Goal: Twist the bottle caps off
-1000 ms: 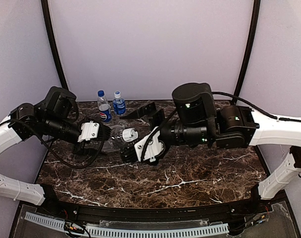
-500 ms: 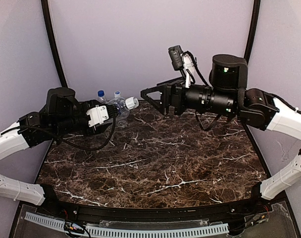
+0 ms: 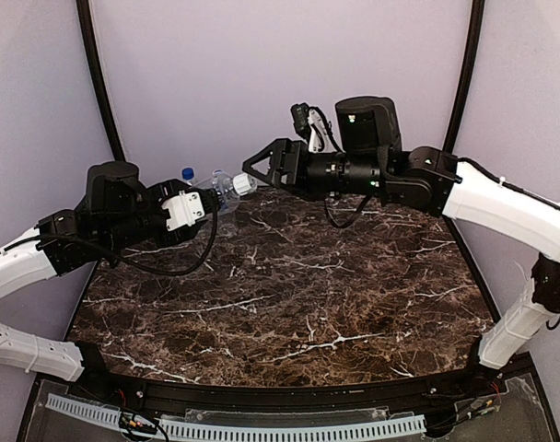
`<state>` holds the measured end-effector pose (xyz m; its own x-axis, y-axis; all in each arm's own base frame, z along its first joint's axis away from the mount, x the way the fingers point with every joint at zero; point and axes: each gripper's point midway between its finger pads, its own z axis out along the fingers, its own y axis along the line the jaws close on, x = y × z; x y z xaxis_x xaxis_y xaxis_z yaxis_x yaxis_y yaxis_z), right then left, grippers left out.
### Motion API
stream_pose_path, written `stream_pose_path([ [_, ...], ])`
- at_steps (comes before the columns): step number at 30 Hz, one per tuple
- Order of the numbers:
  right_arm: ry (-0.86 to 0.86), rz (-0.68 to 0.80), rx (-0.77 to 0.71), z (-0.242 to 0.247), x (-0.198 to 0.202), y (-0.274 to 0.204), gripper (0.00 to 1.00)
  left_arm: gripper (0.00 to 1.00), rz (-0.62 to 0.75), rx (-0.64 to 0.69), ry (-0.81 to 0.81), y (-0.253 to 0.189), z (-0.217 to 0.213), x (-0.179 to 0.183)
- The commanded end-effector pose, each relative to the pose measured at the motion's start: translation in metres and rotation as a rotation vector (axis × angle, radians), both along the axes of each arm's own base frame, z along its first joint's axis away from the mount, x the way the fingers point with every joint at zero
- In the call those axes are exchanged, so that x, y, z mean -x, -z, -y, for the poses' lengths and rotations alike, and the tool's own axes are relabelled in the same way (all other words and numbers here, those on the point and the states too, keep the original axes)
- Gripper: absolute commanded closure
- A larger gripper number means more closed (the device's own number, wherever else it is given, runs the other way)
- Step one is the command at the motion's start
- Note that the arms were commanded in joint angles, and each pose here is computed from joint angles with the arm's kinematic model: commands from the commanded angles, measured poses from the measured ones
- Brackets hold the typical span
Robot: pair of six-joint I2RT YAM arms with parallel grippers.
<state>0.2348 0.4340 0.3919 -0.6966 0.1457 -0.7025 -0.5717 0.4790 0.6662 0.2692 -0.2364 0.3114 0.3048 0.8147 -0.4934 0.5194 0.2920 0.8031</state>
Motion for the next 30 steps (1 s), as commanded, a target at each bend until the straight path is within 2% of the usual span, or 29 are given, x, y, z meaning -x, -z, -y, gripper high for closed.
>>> stream_pose_path([
  [1,-0.091,-0.034,-0.058,-0.012,0.008,-0.015,0.34,0.61,0.022,0.009,0.003,-0.003,0.002,0.0],
  [8,-0.151,-0.076,-0.036,-0.023,0.015,-0.002,0.42,0.61,0.015,0.009,0.017,0.0,0.004,0.001],
  [12,-0.158,-0.076,-0.033,-0.024,0.015,-0.001,0.56,0.61,0.016,0.005,0.015,0.0,0.004,0.001],
  [15,-0.163,-0.078,-0.032,-0.024,0.015,-0.001,0.62,0.61,0.016,0.006,0.018,0.0,0.004,0.002],
  [20,-0.188,-0.069,-0.023,-0.027,0.018,0.001,0.98,0.61,0.016,0.003,0.022,0.0,0.004,0.002],
  [25,-0.311,0.023,-0.002,-0.032,0.032,-0.002,1.0,0.61,0.005,0.008,0.05,-0.001,0.007,0.007],
  [27,-0.404,0.123,0.016,-0.034,0.044,-0.006,1.0,0.62,-0.033,0.009,0.092,0.002,0.011,0.015],
  [30,-0.545,0.326,0.065,-0.036,0.067,-0.008,1.0,0.63,-0.161,0.002,0.214,0.012,0.019,0.041],
])
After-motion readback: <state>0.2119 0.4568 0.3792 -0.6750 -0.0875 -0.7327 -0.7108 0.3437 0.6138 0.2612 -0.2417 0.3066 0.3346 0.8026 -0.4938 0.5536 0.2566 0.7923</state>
